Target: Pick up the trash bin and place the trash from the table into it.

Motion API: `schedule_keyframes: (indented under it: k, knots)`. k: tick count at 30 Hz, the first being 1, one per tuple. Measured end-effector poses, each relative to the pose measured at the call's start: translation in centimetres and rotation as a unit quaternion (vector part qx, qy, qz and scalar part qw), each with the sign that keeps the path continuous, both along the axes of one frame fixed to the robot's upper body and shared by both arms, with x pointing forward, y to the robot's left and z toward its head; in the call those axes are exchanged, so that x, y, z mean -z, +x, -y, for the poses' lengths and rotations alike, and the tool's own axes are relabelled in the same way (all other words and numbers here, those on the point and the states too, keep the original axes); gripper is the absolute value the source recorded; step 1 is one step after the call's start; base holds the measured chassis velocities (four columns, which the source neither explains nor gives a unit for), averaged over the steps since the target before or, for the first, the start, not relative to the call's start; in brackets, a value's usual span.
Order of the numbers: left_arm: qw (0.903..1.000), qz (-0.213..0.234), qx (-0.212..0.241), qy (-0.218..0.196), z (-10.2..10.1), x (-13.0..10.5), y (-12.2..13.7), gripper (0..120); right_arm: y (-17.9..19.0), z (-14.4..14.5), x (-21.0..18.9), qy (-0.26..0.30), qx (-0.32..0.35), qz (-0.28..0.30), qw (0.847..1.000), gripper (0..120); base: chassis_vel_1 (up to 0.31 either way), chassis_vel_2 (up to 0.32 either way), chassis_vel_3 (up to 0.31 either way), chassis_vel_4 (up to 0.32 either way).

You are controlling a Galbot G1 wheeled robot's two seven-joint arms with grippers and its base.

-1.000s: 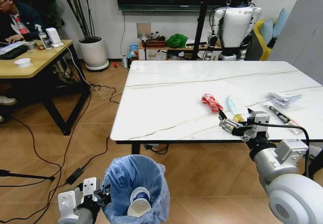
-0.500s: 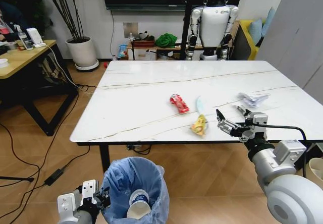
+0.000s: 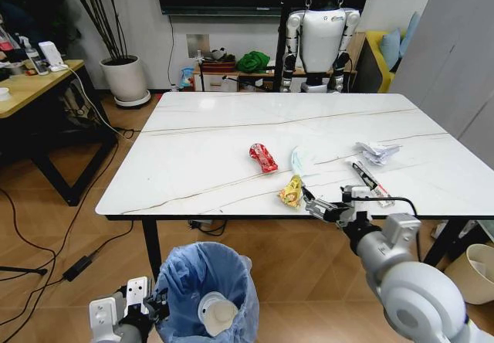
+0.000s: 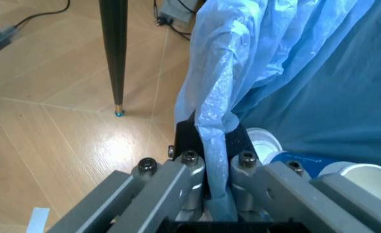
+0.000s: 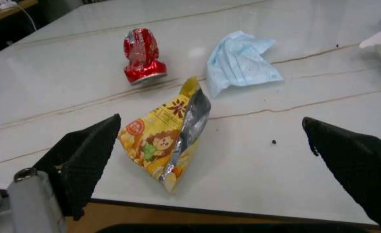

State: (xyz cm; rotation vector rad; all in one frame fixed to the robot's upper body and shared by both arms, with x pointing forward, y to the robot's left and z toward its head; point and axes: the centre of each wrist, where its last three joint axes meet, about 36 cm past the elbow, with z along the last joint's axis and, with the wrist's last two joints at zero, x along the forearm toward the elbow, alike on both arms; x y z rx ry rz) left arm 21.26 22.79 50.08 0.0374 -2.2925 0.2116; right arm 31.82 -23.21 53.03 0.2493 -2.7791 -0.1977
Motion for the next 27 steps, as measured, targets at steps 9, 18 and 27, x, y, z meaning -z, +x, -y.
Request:
schedule_keyframes:
  k: [9,18,27]
  knots:
    - [1.0000,-0.001,0.002,0.002,0.3,0.2,-0.4,0,2.5,-0.1,-0.2,0.013,-0.013,-0.003,1.000,100,0.000,0.000,0.000,0.000]
    - [1.0000,-0.001,-0.001,0.001,0.4,0.3,-0.5,0,4.1,-1.6,1.1,0.014,-0.029,-0.026,0.999,84,0.000,0.000,0.000,0.000]
    - [1.0000,0.005,-0.004,0.000,0.3,0.2,-0.3,0,5.4,-1.8,2.1,0.005,-0.027,-0.034,0.999,52,0.000,0.000,0.000,0.000]
